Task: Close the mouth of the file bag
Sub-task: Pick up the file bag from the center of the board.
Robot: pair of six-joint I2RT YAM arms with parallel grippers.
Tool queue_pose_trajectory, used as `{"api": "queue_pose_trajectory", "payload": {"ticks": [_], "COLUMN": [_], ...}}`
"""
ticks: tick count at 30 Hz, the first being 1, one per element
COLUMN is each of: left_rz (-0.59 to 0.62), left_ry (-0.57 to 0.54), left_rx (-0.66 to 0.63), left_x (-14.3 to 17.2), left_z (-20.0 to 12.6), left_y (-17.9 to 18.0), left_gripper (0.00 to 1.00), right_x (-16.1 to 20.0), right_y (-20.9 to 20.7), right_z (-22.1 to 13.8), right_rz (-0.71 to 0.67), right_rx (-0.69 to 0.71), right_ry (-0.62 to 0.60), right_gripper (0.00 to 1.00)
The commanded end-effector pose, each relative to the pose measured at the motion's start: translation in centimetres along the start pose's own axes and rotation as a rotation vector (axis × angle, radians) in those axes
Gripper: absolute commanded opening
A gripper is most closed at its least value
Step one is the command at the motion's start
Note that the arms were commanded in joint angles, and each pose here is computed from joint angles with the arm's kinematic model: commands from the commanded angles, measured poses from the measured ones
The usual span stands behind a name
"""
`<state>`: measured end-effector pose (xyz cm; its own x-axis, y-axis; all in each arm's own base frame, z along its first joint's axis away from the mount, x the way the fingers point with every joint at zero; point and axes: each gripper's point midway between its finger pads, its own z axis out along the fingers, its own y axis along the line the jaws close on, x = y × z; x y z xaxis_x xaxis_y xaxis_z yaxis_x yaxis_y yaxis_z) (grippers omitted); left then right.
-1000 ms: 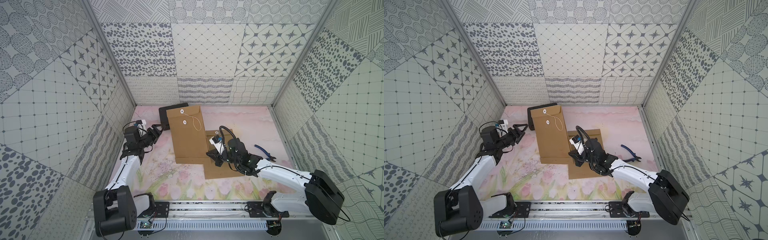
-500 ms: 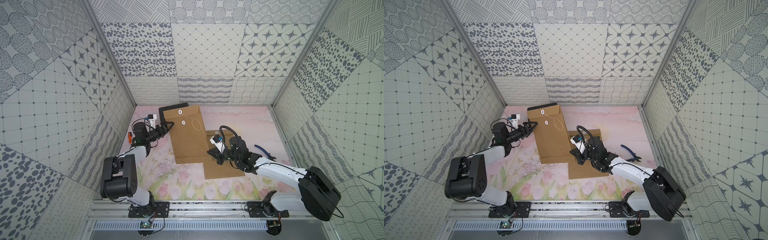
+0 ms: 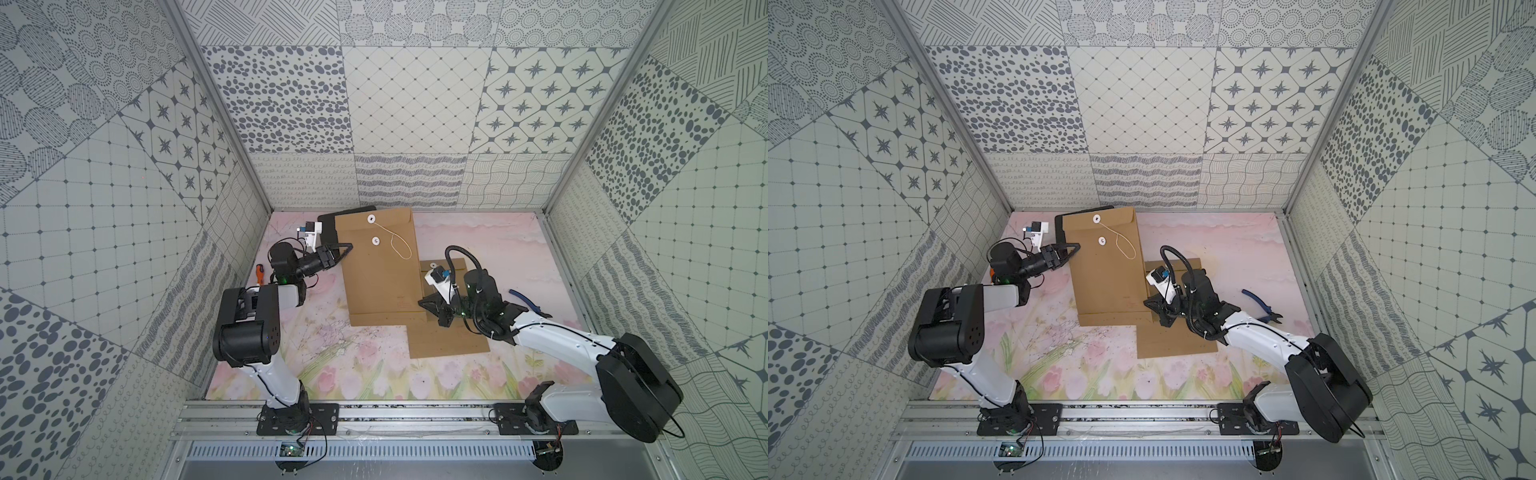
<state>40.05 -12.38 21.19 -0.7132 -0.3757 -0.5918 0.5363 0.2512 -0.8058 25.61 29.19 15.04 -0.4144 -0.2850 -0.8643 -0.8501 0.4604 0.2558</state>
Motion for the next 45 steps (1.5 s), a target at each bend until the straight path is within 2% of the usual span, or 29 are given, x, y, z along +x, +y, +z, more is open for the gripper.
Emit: {"api": "queue_pose_trajectory", "payload": {"ticks": [1, 4, 8, 9, 15, 18, 23, 29, 36, 40, 45], "left_rz": [0.170, 0.182, 0.222, 0.231, 0.322, 0.397, 0.507, 0.579, 0.631, 0.653, 0.683], "left_ry": [0.058, 0.059, 0.045, 0.032, 0.013, 0.041, 0.091, 0.127, 0.168, 0.163, 0.118], "left_rx": [0.144, 0.153, 0.162, 0.163, 0.206, 0.246, 0.296, 0.354, 0.415, 0.416, 0.397], "left_x": [-0.6, -1.0, -1.7, -2.1, -3.9, -3.7, -2.7, -2.5, -1.4, -1.8, -3.3], "left_z": [-0.6, -0.6, -0.8, -0.8, -1.0, -1.0, -0.9, -1.0, -0.7, -0.7, -0.8], "left_y": [-5.3, -6.1, -7.6, -8.1, -13.0, -16.2, -20.1, -23.9, -26.9, -27.5, -28.1], "left_gripper": [0.15, 0.00, 0.00, 0.00, 0.00, 0.00, 0.00, 0.00, 0.00, 0.00, 0.00], "right_x": [-1.7, -2.4, -4.2, -4.9, -8.8, -11.7, -19.5, -25.3, -29.3, -28.8, -25.3], "right_y": [0.6, 1.2, 0.7, 0.1, -4.2, -4.7, -4.9, -4.4, -1.5, -0.2, -1.4], "right_z": [-0.1, 0.0, -1.0, -1.5, -4.8, -6.1, -9.4, -11.8, -12.6, -13.1, -13.4], "right_rz": [-0.014, 0.022, 0.054, 0.077, 0.187, 0.154, 0.068, 0.033, -0.025, -0.057, 0.030], "right_rx": [-0.036, -0.072, -0.047, -0.025, 0.097, 0.119, 0.107, 0.004, -0.189, -0.246, -0.230], "right_ry": [-0.017, -0.014, -0.064, -0.086, -0.206, -0.276, -0.418, -0.500, -0.525, -0.505, -0.498], "right_gripper": [0.00, 0.02, 0.40, 0.46, 0.61, 0.70, 0.84, 0.87, 0.86, 0.84, 0.83]}}
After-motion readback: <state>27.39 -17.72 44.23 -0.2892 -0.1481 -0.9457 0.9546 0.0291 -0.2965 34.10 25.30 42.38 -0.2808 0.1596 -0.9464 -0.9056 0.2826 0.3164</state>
